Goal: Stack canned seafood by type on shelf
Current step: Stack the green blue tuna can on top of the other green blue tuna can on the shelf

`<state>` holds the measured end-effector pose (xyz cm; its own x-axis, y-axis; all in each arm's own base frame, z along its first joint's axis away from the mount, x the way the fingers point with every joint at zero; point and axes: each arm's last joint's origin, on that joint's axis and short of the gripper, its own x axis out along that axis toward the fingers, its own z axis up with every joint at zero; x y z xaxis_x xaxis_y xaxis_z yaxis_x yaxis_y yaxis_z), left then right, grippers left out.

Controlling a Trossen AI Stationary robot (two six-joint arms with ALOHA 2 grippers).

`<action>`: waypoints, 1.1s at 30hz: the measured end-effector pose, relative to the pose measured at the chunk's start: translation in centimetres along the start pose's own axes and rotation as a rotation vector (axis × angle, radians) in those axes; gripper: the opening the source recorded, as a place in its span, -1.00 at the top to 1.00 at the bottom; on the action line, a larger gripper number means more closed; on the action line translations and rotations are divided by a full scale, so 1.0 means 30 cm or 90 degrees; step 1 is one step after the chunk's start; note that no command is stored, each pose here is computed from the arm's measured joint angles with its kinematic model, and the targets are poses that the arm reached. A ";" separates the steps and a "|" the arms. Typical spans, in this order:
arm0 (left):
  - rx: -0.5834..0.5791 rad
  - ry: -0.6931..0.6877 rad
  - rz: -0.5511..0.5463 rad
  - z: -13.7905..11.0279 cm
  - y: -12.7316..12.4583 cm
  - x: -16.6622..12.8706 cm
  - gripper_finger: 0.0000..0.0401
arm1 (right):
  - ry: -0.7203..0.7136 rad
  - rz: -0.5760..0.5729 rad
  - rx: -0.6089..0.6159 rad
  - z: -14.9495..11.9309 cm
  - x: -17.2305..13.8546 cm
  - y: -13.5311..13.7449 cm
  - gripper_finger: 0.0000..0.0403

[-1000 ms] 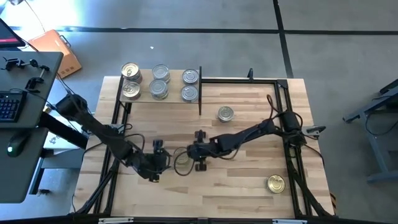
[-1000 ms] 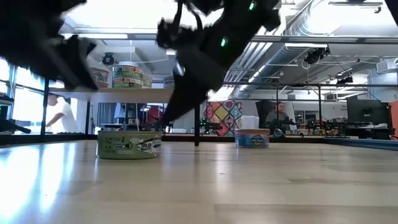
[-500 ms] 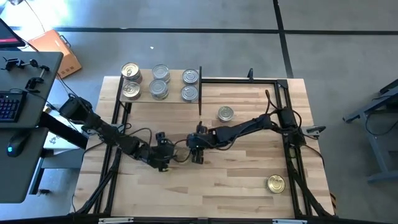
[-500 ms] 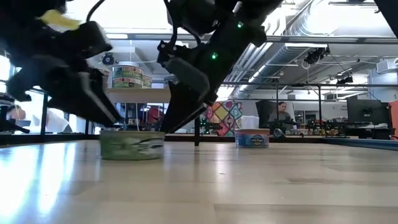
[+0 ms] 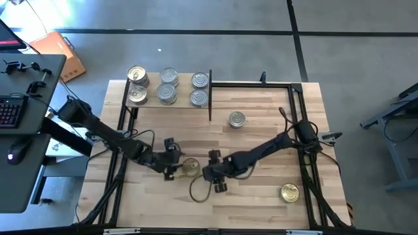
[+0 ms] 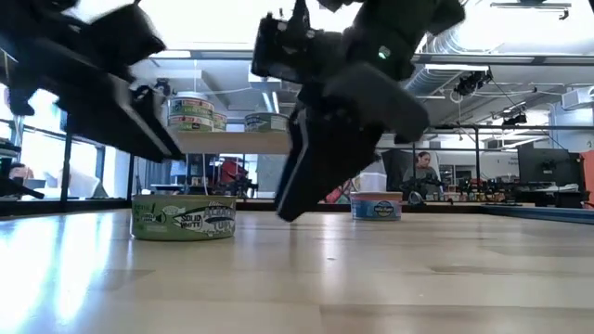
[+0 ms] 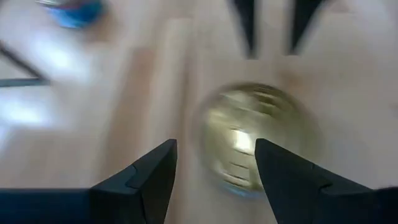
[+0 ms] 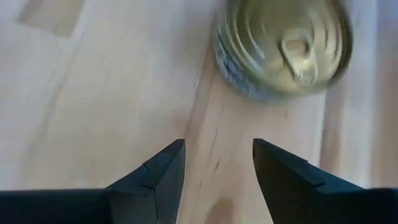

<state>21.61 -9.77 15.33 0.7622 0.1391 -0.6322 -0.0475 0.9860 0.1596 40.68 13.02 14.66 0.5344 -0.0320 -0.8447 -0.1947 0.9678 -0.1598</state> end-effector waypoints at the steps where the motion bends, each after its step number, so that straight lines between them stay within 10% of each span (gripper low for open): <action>1: -0.006 0.006 -0.024 -0.003 -0.010 -0.007 -0.04 | -0.019 -0.014 -0.039 -0.001 0.006 0.012 0.10; 15: 0.004 0.054 -0.023 -0.098 -0.033 0.045 -0.04 | -0.138 -0.034 -0.244 0.006 0.091 -0.068 0.12; 26: 0.053 0.016 0.066 -0.076 0.018 0.082 -0.04 | -0.137 -0.015 -0.167 0.005 0.098 -0.052 0.94; 33: 0.147 -0.017 0.062 -0.049 -0.015 0.053 -0.04 | -0.118 -0.003 -0.043 0.004 0.060 -0.044 0.98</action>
<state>21.91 -9.86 13.13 0.7786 0.2270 -0.5850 0.0247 0.9205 0.3900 42.00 11.71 13.42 0.6767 0.0168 -0.7360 -0.2437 0.9485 -0.2024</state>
